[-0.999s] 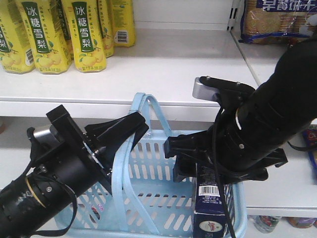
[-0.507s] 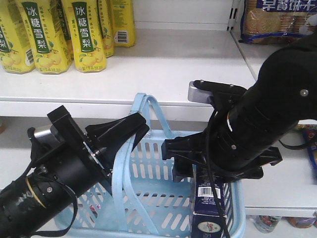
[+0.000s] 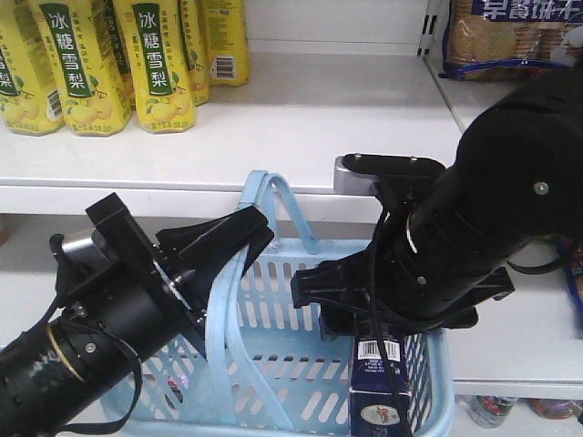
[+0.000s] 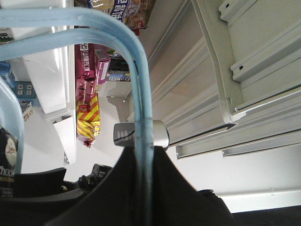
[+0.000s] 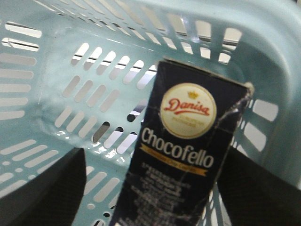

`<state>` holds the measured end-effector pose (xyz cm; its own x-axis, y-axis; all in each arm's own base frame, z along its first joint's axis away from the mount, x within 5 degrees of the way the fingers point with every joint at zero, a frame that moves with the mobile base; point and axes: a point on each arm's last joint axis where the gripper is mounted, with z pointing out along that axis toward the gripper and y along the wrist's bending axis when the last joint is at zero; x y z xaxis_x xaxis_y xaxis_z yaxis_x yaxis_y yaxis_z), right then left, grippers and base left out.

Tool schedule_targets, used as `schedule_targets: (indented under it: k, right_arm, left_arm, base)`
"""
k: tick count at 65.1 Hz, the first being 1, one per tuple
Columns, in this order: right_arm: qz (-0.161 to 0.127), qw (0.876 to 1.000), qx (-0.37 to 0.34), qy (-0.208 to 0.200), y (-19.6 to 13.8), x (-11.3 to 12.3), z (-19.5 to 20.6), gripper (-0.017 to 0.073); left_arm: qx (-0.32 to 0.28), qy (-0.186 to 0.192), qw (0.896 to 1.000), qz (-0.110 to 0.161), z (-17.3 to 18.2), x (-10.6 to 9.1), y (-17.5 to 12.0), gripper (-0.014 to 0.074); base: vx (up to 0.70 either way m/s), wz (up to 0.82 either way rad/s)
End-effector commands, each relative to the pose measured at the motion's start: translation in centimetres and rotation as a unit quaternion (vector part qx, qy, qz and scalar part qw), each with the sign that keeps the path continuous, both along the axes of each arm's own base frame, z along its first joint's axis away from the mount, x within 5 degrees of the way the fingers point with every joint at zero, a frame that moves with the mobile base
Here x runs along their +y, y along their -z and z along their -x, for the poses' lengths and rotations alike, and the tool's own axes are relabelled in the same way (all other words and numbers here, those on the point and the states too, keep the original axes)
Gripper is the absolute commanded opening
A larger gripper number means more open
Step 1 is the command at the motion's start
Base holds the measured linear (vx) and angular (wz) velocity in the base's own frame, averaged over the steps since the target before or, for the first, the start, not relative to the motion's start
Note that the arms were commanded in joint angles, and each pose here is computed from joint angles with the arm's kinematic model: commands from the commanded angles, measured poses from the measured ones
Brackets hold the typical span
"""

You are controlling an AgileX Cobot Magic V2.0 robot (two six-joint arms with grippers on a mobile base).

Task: Left arm holds basket, right arm returns cookies
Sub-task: 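Lift the cookie box out of the basket with the right gripper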

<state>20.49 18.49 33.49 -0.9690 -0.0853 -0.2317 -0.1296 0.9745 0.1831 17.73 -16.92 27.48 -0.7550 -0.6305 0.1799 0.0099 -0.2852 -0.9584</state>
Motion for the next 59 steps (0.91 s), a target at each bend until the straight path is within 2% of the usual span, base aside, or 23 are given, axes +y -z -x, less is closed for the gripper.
schedule_targets:
  k: [1,12,35,46,59]
  right_arm:
    - [0.007,1.000,-0.014,-0.005,-1.39,-0.52,0.55,0.0469]
    - [0.008,1.000,-0.015,-0.011,-1.39,-0.46,0.60,0.0439]
    - [0.030,0.999,-0.034,-0.011,-1.41,-0.83,0.26,0.0391]
    - [0.032,0.999,-0.036,-0.011,-1.41,-0.88,0.22,0.0280]
    - [0.032,0.999,-0.036,-0.011,-1.41,-0.88,0.22,0.0091]
  left_arm:
    - [-0.038,-0.053,0.994,0.083,-0.79,1.12,-2.59,-0.0003]
    - [-0.038,-0.053,0.994,0.083,-0.79,1.12,-2.59,-0.0003]
    - [-0.038,-0.053,0.994,0.083,-0.79,1.12,-2.59,-0.0003]
    - [-0.038,-0.053,0.994,0.083,-0.79,1.12,-2.59,-0.0003]
    - [-0.038,-0.053,0.994,0.083,-0.79,1.12,-2.59,-0.0003]
  base:
    - [0.00,0.00]
    - [0.00,0.00]
    - [0.00,0.00]
    - [0.00,0.00]
    - [0.00,0.00]
